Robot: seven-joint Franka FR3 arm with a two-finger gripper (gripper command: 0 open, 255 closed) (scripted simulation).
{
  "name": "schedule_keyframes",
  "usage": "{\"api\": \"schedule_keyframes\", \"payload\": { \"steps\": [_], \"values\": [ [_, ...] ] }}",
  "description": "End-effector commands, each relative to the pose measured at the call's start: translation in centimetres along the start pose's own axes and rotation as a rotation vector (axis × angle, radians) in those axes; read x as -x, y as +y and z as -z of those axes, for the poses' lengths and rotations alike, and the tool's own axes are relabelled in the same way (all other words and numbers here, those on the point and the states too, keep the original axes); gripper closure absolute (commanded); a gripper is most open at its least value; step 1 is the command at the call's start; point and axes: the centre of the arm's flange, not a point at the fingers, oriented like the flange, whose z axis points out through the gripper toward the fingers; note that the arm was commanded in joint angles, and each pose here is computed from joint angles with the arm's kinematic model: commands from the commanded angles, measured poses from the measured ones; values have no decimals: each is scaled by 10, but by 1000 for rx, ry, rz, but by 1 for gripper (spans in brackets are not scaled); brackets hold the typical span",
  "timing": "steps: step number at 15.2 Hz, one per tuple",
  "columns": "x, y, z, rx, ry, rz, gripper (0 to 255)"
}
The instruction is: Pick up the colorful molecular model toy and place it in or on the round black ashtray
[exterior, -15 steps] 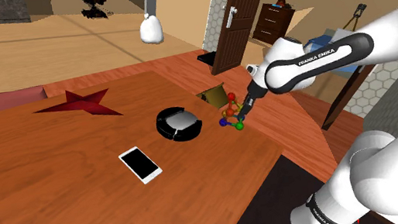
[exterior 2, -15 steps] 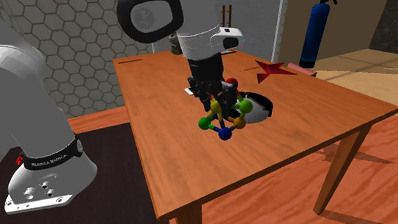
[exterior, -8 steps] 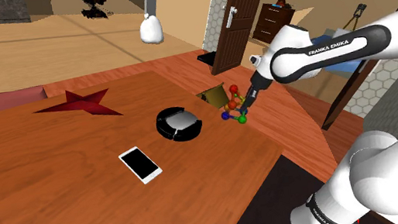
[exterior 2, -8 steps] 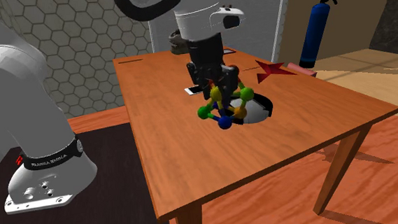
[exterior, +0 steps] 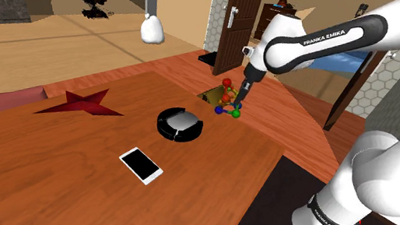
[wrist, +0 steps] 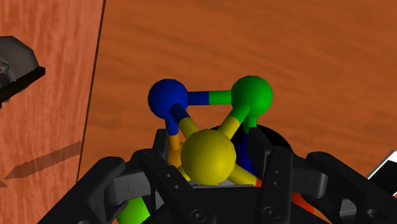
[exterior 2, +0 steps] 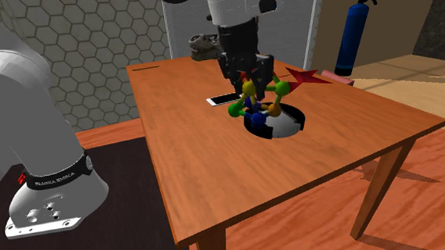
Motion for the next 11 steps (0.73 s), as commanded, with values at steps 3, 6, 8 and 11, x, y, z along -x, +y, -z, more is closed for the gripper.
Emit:
{"api": "schedule_keyframes", "payload": {
  "steps": [3,6,8,11],
  "values": [
    [-50,-14,-4,0,1,0,255],
    [-88,-26,-7,0,1,0,255],
    [-113,-33,-9,0,1,0,255],
    [-151,-44,-12,0,1,0,255]
  ]
}}
